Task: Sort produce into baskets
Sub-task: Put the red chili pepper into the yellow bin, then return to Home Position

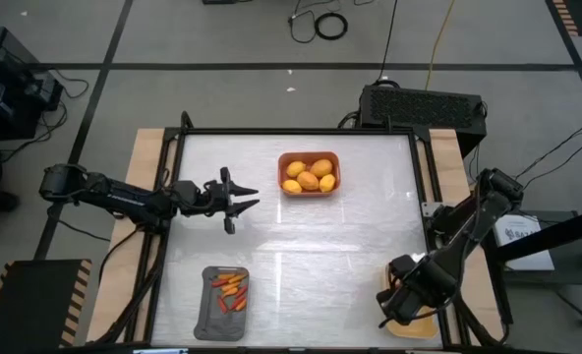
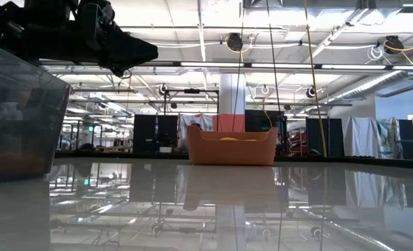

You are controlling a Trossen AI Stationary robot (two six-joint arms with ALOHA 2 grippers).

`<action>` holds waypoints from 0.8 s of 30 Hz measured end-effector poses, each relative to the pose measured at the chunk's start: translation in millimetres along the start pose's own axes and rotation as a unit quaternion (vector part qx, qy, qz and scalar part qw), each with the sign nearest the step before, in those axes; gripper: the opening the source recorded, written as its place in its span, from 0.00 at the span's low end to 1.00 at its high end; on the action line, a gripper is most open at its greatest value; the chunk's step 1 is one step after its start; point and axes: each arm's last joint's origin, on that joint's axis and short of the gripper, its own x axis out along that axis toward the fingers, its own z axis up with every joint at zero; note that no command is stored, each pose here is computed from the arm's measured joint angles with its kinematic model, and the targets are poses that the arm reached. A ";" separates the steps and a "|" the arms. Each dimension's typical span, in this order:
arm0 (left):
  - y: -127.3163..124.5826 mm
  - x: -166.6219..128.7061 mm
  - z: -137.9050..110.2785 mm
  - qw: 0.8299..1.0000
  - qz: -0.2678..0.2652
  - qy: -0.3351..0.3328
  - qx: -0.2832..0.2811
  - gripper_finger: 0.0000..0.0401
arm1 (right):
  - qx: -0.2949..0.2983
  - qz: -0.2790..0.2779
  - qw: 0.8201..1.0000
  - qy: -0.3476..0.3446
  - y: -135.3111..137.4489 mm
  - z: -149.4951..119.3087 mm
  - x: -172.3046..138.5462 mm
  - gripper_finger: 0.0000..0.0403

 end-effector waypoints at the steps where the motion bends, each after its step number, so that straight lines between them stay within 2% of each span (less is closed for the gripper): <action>1: 0.0 0.0 0.0 1.000 0.000 0.000 0.000 0.32 | 0.001 -0.003 1.000 -0.002 -0.5 0.5 0.0 0.19; 7: 0.0 0.0 0.0 1.000 0.000 0.000 0.000 0.32 | 0.011 -0.034 0.999 -0.019 -6.5 4.0 -0.4 0.21; 18: 0.0 0.0 -0.1 1.000 0.000 0.001 0.001 0.32 | 0.015 -0.045 0.999 -0.025 -8.8 5.2 -0.6 0.39; 24: 0.0 0.0 -0.1 1.000 0.000 0.001 0.001 0.32 | 0.003 -0.040 0.999 -0.037 -8.6 5.9 -0.6 0.44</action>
